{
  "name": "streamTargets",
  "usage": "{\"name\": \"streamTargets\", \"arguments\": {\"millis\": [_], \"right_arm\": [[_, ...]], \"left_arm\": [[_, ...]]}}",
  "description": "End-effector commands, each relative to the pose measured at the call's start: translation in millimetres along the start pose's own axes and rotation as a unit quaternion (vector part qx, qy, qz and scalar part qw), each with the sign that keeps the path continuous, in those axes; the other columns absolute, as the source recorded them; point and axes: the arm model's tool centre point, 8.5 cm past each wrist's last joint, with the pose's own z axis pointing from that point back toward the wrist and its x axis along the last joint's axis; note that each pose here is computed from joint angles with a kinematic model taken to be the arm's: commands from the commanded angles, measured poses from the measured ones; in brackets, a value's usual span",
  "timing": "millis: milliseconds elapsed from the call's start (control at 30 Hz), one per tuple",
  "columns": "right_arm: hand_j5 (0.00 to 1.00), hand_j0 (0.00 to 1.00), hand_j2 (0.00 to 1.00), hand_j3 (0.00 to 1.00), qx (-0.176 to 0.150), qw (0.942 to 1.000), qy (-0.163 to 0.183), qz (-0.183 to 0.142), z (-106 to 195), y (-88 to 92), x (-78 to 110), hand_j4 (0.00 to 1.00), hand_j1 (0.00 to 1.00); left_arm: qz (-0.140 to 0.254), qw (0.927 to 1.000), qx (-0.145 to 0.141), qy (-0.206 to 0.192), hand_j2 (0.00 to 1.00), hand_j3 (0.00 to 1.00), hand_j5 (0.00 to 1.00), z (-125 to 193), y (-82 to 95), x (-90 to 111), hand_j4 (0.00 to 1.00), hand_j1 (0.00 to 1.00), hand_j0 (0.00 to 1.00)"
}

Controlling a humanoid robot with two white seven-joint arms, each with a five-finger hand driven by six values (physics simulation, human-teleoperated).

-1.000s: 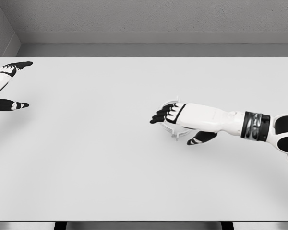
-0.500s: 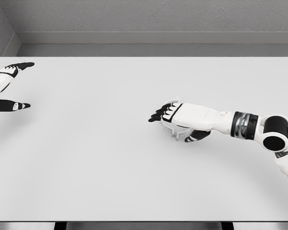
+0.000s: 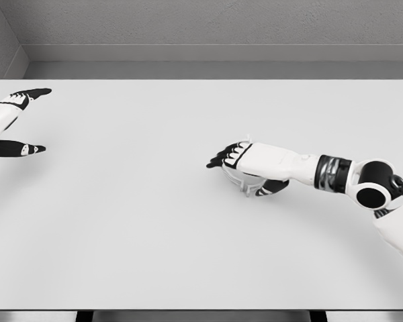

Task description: Assemble PVC drainage pipe clamps

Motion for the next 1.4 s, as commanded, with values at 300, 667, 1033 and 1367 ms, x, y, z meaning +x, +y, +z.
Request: {"name": "streamTargets", "arguments": {"millis": [300,667,1033,1367], "right_arm": [[1.0,1.0,1.0,1.0,0.005,0.9999,0.01,-0.005,-1.5,4.6,-6.2,1.0,1.0],[1.0,1.0,1.0,1.0,0.006,0.9999,0.01,-0.011,-5.2,7.3,-7.1,1.0,1.0],[1.0,1.0,1.0,1.0,0.008,0.9998,0.014,-0.013,-6.2,9.9,-9.5,1.0,1.0],[1.0,1.0,1.0,1.0,0.004,0.9998,0.013,-0.011,-10.3,5.6,-9.8,1.0,1.0]], "left_arm": [[0.003,1.0,0.002,0.0,1.0,1.0,1.0,0.2,0.5,-0.2,1.0,1.0,1.0],[0.003,1.0,0.003,0.0,1.0,1.0,1.0,0.3,1.0,-0.4,1.0,1.0,1.0],[0.003,1.0,0.002,0.0,1.0,1.0,1.0,0.0,0.8,0.2,1.0,1.0,1.0],[0.003,1.0,0.002,0.0,1.0,1.0,1.0,0.4,0.2,0.0,1.0,1.0,1.0]]}}
